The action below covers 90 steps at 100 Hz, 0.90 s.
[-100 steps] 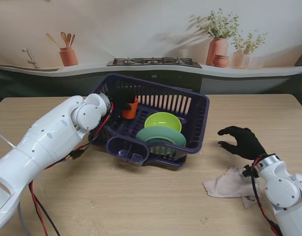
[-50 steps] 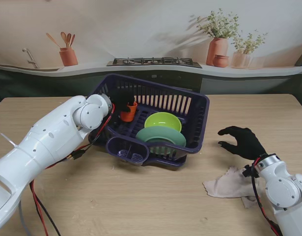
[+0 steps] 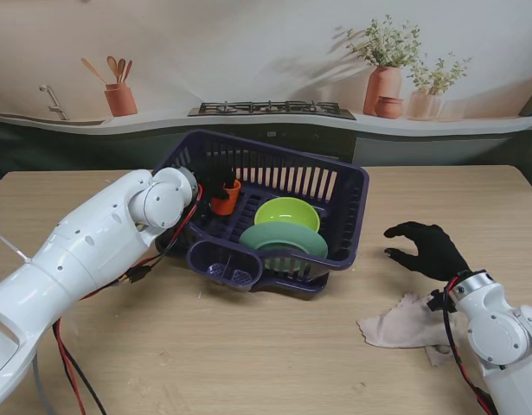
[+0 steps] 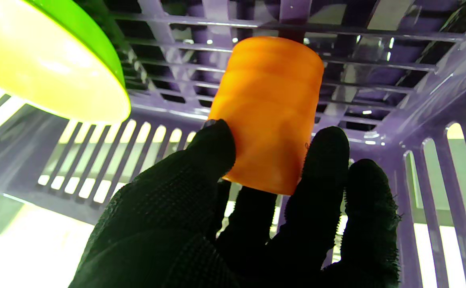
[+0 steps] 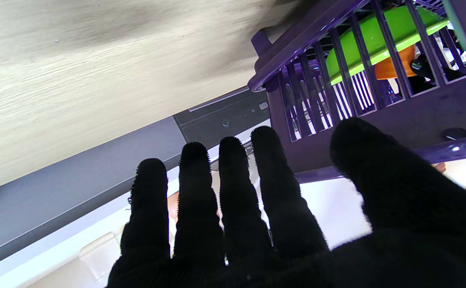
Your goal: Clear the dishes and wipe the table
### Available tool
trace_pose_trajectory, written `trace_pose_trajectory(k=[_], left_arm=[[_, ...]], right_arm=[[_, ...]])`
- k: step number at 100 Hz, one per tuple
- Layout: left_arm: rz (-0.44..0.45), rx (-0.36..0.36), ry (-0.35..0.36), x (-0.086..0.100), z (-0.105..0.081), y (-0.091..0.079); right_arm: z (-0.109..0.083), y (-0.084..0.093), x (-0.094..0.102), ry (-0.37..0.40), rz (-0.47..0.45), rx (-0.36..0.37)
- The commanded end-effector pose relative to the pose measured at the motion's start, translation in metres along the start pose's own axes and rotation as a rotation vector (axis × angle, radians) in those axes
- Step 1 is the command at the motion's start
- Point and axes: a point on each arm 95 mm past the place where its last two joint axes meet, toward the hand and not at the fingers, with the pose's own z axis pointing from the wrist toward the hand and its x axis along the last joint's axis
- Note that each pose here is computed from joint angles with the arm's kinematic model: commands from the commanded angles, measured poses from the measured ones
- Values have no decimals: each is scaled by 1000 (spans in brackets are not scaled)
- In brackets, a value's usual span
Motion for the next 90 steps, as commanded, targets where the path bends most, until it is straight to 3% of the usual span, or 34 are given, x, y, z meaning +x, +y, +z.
trace_pose_trajectory(k=[1,46,90], left_arm=[[-4,-13,-2,0,-1,0],[-29,11,5,-1,-1,-2],[-27,72,64,-2,-5,-12]], right_arm=[[0,-1,1,7,-3,11],[0,-2,0,4,-4,9],[0,-1,0,6,-4,10]])
